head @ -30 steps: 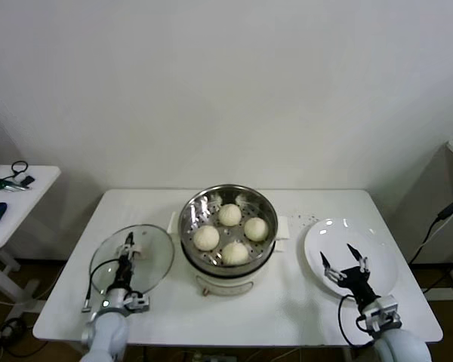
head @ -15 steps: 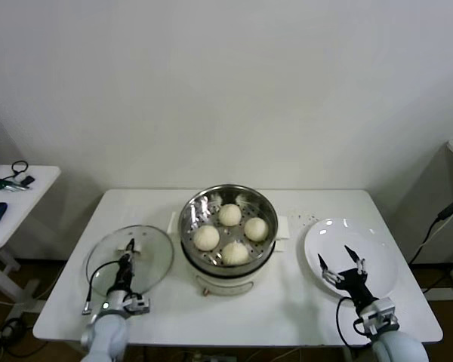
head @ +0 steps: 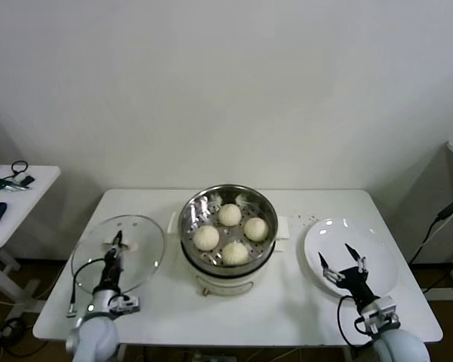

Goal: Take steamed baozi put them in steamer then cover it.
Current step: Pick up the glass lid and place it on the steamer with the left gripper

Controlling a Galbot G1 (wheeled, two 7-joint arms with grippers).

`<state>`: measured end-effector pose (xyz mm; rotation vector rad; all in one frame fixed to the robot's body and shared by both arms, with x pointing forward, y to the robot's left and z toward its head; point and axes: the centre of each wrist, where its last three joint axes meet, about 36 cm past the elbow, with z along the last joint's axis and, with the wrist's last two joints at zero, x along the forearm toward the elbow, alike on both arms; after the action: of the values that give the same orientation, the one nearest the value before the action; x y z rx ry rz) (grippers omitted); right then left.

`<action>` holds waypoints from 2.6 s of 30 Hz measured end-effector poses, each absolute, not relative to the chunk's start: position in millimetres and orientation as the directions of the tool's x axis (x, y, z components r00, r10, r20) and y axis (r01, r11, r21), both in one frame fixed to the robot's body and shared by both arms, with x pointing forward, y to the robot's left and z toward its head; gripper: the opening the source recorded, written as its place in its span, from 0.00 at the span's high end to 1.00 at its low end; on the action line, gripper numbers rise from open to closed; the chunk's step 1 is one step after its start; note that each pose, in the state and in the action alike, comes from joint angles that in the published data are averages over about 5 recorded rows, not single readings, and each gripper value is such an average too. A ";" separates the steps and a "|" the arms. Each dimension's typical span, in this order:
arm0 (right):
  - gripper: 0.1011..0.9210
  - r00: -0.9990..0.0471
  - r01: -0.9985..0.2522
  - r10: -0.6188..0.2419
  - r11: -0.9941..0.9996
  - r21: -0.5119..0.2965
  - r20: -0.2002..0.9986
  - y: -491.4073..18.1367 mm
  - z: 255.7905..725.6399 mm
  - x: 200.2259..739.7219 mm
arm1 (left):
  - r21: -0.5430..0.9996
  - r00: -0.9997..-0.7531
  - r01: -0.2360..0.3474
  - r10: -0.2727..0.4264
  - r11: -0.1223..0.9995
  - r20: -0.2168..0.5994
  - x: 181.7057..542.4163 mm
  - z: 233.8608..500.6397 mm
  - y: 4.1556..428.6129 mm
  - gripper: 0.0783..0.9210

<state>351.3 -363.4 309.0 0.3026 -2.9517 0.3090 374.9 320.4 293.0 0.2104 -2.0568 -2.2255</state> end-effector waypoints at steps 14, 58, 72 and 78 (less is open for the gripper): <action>0.12 -0.963 -0.230 -0.190 0.947 -0.223 0.189 -368.3 312.9 366.5 | 0.985 -0.964 -0.145 -0.209 -0.094 -0.162 336.5 376.2 300.4 0.91; 0.12 -0.980 -0.170 -0.138 0.956 -0.238 0.147 -370.3 303.7 397.2 | 0.998 -1.000 -0.026 -0.018 0.049 -0.026 385.0 464.6 53.6 0.91; 0.12 -0.981 -0.162 -0.129 0.956 -0.245 0.147 -373.3 300.7 398.9 | 0.996 -1.000 0.010 -0.023 0.088 0.012 395.6 445.4 11.5 0.91; 0.12 -0.981 -0.160 -0.126 0.955 -0.249 0.149 -375.2 299.6 397.8 | 0.996 -0.999 0.012 -0.030 0.083 0.014 400.7 436.1 6.0 0.91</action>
<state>397.8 -375.2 299.6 0.2188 -2.9757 0.3951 400.7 6.0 436.1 0.0187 -2.2892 -2.1064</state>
